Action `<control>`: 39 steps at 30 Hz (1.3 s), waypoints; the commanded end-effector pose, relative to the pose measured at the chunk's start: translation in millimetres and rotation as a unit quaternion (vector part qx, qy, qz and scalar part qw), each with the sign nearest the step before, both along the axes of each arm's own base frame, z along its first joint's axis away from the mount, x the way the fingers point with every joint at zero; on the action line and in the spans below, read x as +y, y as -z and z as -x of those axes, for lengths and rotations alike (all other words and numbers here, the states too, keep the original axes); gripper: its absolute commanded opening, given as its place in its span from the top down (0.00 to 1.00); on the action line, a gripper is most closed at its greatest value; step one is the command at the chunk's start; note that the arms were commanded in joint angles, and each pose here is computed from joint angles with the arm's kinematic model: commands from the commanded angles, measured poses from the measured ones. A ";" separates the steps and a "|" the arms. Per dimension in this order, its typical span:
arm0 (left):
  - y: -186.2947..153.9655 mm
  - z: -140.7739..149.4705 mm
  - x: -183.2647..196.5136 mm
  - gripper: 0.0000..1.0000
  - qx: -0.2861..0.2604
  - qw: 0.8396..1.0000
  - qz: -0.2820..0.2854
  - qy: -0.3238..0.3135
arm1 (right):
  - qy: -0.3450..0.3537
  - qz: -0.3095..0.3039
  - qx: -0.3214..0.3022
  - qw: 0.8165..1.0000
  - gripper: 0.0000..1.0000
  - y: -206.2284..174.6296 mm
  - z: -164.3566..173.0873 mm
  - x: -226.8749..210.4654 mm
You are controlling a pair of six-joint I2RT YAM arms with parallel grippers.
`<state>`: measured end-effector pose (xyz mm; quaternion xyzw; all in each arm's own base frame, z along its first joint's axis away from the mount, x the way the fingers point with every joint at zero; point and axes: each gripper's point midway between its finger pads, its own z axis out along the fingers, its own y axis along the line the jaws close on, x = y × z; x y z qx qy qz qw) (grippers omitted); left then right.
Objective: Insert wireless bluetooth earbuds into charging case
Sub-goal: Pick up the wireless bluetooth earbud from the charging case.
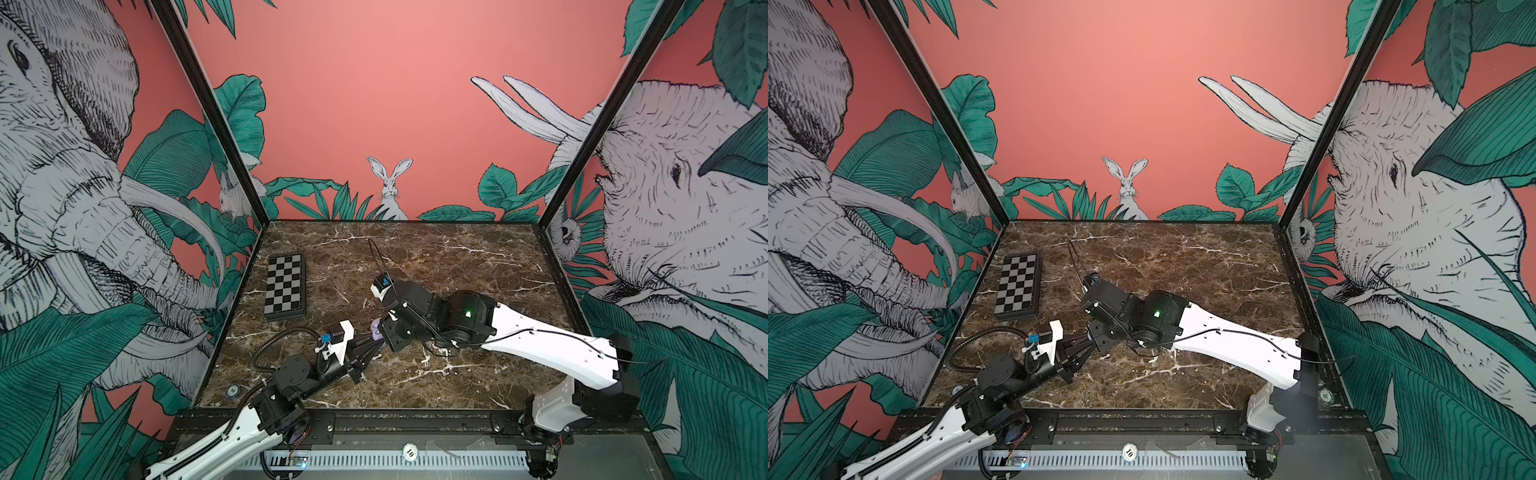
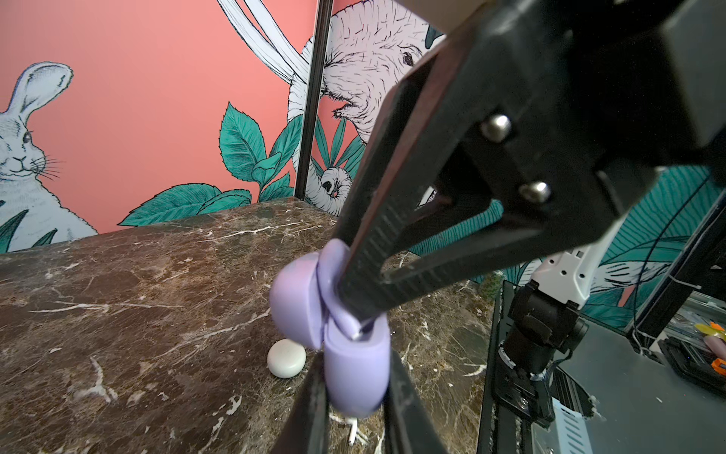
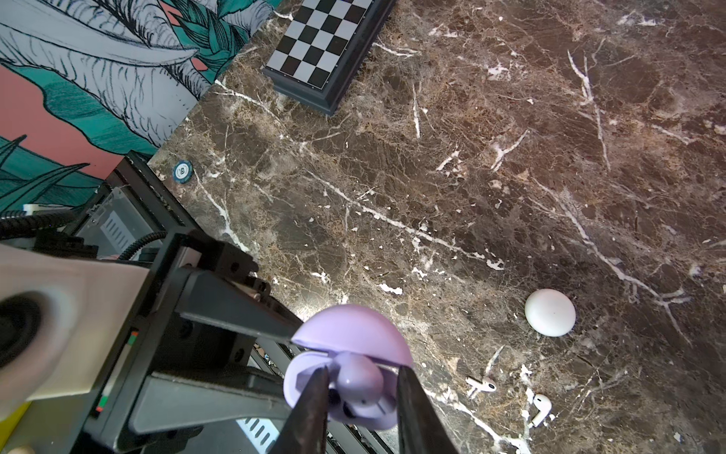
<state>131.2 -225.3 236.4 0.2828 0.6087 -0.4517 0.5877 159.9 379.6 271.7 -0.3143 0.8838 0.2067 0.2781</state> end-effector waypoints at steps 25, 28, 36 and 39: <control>-5.1 3.8 -1.9 1.00 -0.003 1.000 0.010 0.012 | 0.005 0.015 -0.017 1.000 0.66 -4.3 -7.1 0.8; -4.6 3.5 -2.0 1.00 -0.004 1.000 0.009 0.011 | 0.009 0.015 -0.022 1.000 0.68 -4.0 -9.4 0.5; -6.4 3.4 -0.6 1.00 -0.006 1.000 0.009 0.008 | -0.001 0.014 -0.012 1.000 0.68 -2.0 -4.7 2.2; -6.5 2.9 -0.2 1.00 -0.008 1.000 0.009 0.006 | 0.001 0.018 -0.013 1.000 0.71 0.5 -5.8 1.1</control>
